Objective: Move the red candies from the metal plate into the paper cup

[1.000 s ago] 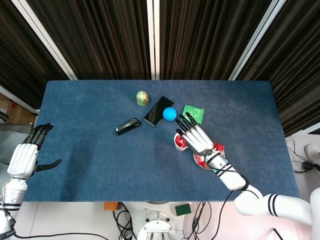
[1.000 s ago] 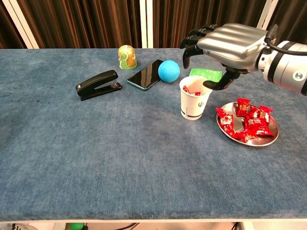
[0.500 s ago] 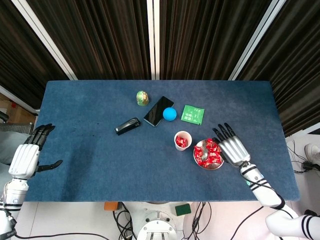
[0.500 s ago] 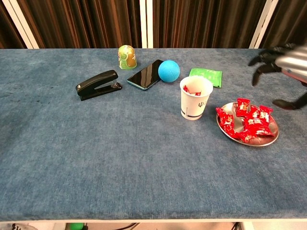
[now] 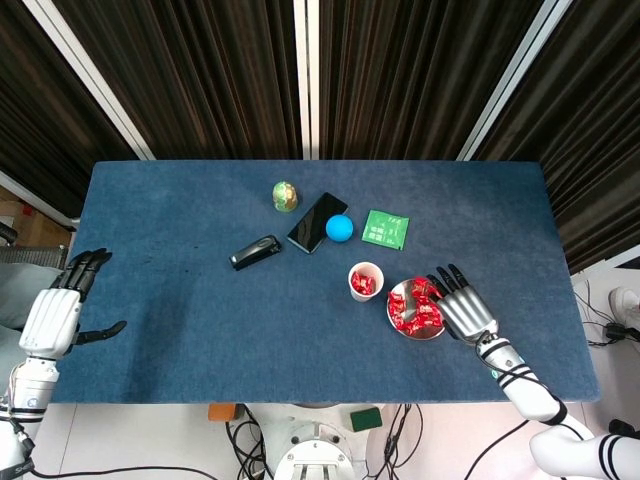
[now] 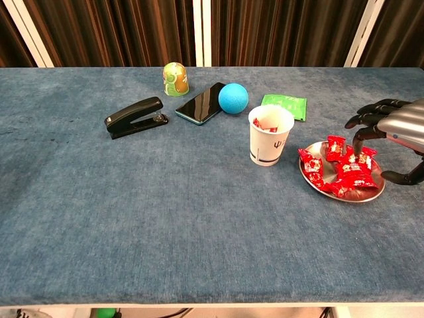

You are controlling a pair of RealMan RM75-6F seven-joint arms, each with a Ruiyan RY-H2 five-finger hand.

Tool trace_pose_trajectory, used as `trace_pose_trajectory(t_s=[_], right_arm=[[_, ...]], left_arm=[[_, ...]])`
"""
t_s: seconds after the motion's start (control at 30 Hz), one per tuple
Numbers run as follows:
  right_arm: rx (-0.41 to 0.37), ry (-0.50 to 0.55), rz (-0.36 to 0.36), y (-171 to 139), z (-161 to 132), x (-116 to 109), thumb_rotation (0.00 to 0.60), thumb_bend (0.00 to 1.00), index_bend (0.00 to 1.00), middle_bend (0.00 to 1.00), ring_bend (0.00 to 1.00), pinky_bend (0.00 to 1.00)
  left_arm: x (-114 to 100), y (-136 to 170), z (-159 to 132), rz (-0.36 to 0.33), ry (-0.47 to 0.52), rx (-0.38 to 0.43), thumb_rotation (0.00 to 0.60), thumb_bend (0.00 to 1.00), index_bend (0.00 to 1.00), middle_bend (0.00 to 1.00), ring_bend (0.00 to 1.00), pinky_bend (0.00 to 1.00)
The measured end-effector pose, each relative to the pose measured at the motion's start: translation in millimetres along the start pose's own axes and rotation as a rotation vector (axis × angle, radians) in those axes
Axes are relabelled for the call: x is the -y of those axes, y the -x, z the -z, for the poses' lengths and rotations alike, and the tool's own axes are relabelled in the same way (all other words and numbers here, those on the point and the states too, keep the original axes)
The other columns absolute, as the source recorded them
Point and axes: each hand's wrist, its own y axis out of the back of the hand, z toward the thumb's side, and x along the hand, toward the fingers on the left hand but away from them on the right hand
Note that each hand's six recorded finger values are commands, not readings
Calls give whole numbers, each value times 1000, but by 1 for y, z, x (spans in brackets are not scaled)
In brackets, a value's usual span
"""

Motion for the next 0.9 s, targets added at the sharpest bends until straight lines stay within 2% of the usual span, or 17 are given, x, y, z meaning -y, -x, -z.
trace_pose_trajectory(t_s=[0.2,0.47,0.9], right_arm=[[-15,-12,-19,7,-10,5,600,341,381,84,0,0],[-8,-26,-11,15,-12,4,600,341,385,83,0,0],[-17,-60,-19,27,-18,5,600,348,446,83,0,0]], left_arm=[[-1,0,0,-2,0,1,600,85,103,65,51,223],[1,0,0,4,0,2,600,86,103,66,51,223],[1,-1,1,5,1,-1,600,86,104,65,51,223]])
